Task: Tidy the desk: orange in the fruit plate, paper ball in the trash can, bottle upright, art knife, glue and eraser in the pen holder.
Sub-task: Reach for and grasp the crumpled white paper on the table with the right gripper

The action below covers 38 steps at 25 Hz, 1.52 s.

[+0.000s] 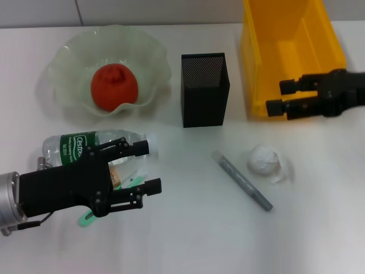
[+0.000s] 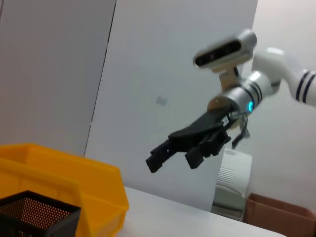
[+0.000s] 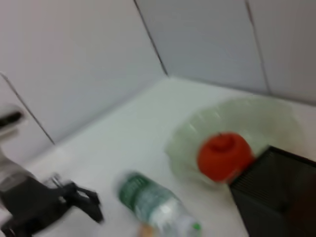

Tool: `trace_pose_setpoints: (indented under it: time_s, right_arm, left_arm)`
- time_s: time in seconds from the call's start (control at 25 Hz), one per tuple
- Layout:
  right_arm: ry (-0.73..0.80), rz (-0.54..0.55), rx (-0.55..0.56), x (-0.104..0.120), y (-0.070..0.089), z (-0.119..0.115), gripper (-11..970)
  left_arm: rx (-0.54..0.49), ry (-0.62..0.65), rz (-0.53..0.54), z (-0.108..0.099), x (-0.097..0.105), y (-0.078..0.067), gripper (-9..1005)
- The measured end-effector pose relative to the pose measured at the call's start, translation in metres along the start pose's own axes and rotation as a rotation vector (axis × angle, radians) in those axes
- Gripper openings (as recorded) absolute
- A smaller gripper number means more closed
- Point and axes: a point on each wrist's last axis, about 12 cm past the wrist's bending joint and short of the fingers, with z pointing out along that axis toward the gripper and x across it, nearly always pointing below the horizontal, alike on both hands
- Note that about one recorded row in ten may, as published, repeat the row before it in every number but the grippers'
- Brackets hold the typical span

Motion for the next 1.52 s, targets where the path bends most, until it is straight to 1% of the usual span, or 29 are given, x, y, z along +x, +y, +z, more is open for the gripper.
trace_pose_setpoints:
  time_s: [0.08, 0.16, 0.28, 0.32, 0.36, 0.4, 0.56, 0.72, 1.08, 1.28, 1.52]
  right_arm:
    - [0.090, -0.006, 0.037, -0.016, 0.002, 0.000, 819]
    - [0.214, -0.006, 0.083, -0.031, 0.004, 0.002, 819]
    - [0.328, -0.010, 0.113, -0.042, 0.006, 0.011, 819]
    - [0.371, -0.014, 0.122, -0.045, 0.007, 0.015, 819]
    - [0.456, -0.020, 0.144, -0.046, 0.009, 0.027, 819]
    - [0.456, -0.020, 0.144, -0.046, 0.009, 0.027, 819]
    - [0.582, -0.027, 0.179, -0.040, 0.010, 0.049, 819]
    - [0.630, -0.030, 0.206, -0.033, 0.008, 0.067, 818]
    - [0.647, -0.024, 0.229, -0.022, 0.000, 0.088, 817]
    - [0.649, -0.022, 0.236, -0.018, -0.004, 0.097, 818]
    - [0.646, -0.023, 0.242, -0.015, -0.006, 0.102, 818]
  left_arm:
    - [-0.003, 0.002, -0.007, 0.000, 0.002, 0.000, 785]
    - [-0.007, 0.004, -0.010, 0.000, 0.002, -0.001, 785]
    - [-0.008, 0.004, -0.011, 0.000, 0.003, -0.001, 785]
    - [-0.009, 0.005, -0.010, 0.000, 0.003, -0.001, 785]
    - [-0.009, 0.005, -0.010, 0.000, 0.003, -0.001, 785]
    - [-0.011, 0.006, -0.010, 0.000, 0.003, 0.000, 785]
    - [-0.015, 0.011, -0.007, 0.000, 0.003, 0.001, 785]
    - [-0.020, 0.016, -0.007, 0.001, 0.003, 0.002, 785]
    - [-0.024, 0.022, -0.008, 0.000, 0.004, 0.002, 785]
    - [-0.022, 0.030, -0.007, 0.002, 0.004, 0.003, 785]
    - [-0.025, 0.031, -0.006, 0.002, 0.005, 0.003, 784]
